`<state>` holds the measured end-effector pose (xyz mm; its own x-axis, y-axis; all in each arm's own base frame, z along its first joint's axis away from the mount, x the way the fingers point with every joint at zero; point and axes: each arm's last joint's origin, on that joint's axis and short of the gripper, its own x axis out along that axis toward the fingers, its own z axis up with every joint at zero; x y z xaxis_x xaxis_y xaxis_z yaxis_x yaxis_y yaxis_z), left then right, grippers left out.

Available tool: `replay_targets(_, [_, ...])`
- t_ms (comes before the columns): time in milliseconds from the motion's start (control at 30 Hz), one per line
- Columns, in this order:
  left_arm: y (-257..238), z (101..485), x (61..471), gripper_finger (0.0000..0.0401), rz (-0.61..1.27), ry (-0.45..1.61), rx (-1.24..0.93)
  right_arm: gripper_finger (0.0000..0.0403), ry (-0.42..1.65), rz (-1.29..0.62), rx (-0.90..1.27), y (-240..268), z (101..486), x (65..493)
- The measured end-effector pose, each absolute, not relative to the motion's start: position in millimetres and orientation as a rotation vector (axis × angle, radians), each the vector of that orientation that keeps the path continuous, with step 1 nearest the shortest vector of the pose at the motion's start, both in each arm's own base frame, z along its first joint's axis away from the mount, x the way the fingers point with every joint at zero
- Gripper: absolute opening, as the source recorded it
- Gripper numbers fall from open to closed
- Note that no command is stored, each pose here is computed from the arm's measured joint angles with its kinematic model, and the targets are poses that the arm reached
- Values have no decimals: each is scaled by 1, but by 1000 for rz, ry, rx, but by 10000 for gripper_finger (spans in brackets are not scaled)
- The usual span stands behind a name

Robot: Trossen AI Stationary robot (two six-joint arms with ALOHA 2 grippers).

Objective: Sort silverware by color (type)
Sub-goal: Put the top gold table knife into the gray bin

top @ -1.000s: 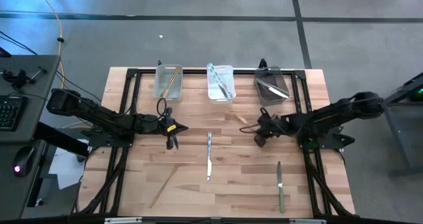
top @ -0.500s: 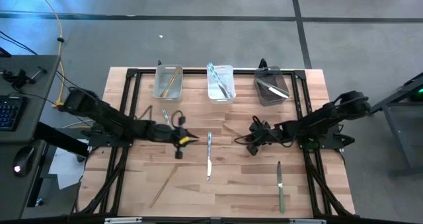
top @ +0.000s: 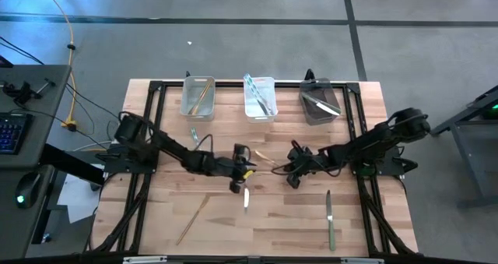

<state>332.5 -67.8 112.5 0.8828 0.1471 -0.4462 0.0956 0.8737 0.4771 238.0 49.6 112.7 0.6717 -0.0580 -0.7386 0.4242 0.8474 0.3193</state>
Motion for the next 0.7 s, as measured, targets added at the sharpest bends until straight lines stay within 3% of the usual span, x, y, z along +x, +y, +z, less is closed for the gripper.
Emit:
replay_targets(367, [-75,97,378,102,32,593,625,3,762,-252,537,52,108,245])
replay_targets(700, [-68,96,388,104,97,637,661,3,716,-209,561,54,111,249])
